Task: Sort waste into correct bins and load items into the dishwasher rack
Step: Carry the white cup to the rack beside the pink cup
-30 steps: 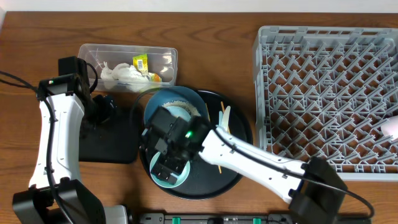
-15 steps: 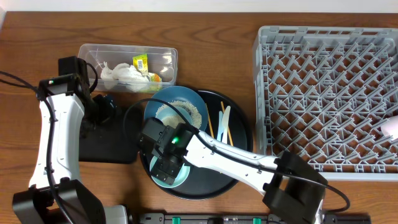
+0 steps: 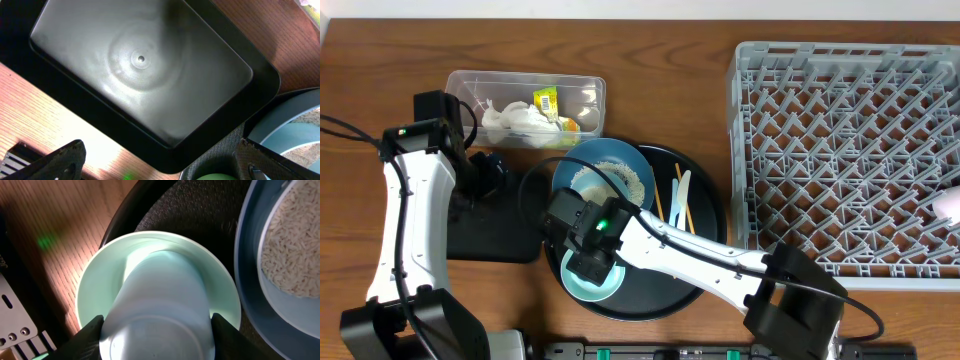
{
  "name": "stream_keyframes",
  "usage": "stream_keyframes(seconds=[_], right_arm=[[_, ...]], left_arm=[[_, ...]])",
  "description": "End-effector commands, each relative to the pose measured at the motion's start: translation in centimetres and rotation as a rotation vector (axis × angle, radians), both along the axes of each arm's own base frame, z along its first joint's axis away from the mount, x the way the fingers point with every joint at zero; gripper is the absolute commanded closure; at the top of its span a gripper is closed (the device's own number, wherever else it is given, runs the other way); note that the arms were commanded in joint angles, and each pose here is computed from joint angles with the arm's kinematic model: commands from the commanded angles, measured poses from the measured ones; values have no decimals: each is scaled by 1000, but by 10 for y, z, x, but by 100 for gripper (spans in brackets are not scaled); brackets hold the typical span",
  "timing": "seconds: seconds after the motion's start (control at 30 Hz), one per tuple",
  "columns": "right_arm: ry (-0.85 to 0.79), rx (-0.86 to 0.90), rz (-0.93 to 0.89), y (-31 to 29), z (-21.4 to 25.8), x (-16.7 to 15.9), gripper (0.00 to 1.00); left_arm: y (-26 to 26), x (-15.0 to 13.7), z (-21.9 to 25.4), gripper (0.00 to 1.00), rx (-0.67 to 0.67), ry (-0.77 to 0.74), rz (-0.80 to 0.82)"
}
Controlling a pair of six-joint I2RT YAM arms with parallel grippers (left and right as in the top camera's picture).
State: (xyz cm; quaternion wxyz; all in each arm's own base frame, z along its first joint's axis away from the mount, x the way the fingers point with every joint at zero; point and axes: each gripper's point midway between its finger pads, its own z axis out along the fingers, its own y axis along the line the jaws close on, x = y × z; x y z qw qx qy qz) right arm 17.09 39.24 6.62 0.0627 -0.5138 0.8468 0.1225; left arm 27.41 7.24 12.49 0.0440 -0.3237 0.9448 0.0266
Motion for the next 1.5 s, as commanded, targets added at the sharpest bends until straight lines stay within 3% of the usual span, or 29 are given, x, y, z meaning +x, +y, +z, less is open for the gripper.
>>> stream_keyframes(seconds=[0.0,0.17,0.4,0.63,0.9,1.13,1.47], right_arm=[[-9,32,3,7,16,0,56],[-60,117,-41,7,66,22,57],[-197,169,-216,-40,135,86,60],[-364,126,-513,-143,177,163,63],[-459,60,-956,-312,196,236,70],[-534,24,-1278,-445,205,253,73],[-582,-38,-1582,-574,203,232,77]], left_arm=[[3,-3,2,3,15,-1,14],[3,-3,2,3,15,-1,14],[3,-3,2,3,15,-1,14],[3,-3,2,3,15,-1,13],[3,-3,2,3,16,-1,14],[3,-3,2,3,15,-1,13],[3,-3,2,3,15,-1,14]])
